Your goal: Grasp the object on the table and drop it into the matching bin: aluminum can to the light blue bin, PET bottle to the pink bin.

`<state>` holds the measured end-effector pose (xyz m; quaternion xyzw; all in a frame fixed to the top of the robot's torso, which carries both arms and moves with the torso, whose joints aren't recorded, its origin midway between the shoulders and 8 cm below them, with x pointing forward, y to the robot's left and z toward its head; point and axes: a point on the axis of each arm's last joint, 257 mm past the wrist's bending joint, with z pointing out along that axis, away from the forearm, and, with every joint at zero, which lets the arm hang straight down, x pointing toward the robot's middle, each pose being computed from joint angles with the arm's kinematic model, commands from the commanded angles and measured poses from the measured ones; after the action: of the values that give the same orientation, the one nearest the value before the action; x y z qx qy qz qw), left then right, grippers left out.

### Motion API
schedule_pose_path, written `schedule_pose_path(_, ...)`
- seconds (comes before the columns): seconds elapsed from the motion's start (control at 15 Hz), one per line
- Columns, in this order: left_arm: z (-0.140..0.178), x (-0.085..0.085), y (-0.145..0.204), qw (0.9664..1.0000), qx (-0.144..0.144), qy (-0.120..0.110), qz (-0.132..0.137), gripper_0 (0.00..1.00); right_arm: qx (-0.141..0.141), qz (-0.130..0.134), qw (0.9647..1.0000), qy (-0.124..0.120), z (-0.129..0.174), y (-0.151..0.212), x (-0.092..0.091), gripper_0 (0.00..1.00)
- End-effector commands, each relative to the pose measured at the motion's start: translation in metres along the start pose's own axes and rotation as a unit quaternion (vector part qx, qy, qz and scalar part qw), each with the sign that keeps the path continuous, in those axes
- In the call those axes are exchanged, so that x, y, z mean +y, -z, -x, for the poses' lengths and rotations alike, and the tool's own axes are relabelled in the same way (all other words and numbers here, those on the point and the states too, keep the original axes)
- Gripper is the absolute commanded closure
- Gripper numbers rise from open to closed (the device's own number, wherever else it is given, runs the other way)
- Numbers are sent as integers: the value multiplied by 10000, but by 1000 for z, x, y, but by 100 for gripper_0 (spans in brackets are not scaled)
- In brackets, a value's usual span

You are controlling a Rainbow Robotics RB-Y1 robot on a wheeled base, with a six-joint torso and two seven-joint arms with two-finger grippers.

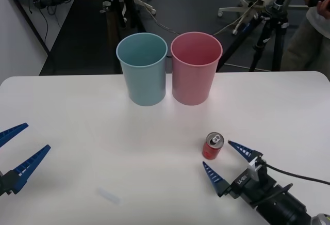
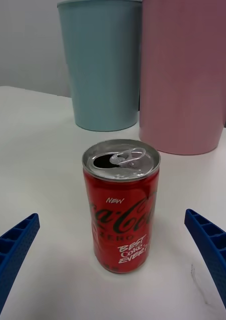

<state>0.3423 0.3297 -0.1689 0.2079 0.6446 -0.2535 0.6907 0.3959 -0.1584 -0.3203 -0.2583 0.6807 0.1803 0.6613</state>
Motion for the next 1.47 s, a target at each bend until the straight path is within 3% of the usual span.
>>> schedule_pose_path(0.07,0,0,0,10000,0,0,0,0,50,-39,10000,8,0,-13,2,0)
schedule_pose_path(0.47,0,0,0,10000,0,0,0,0,126,-92,9999,5,2,-37,8,0)
schedule_pose_path(1.13,0,0,0,10000,0,0,0,0,180,-226,9995,95,7,-53,1,0)
schedule_pose_path(1.2,0,0,0,10000,0,0,0,0,185,-232,9995,95,7,-53,1,35)
schedule_pose_path(1.27,0,0,0,10000,0,0,0,0,184,-233,9995,80,7,-53,1,96)
schedule_pose_path(1.47,0,0,0,10000,0,0,0,0,178,-231,9995,92,7,-54,0,100)
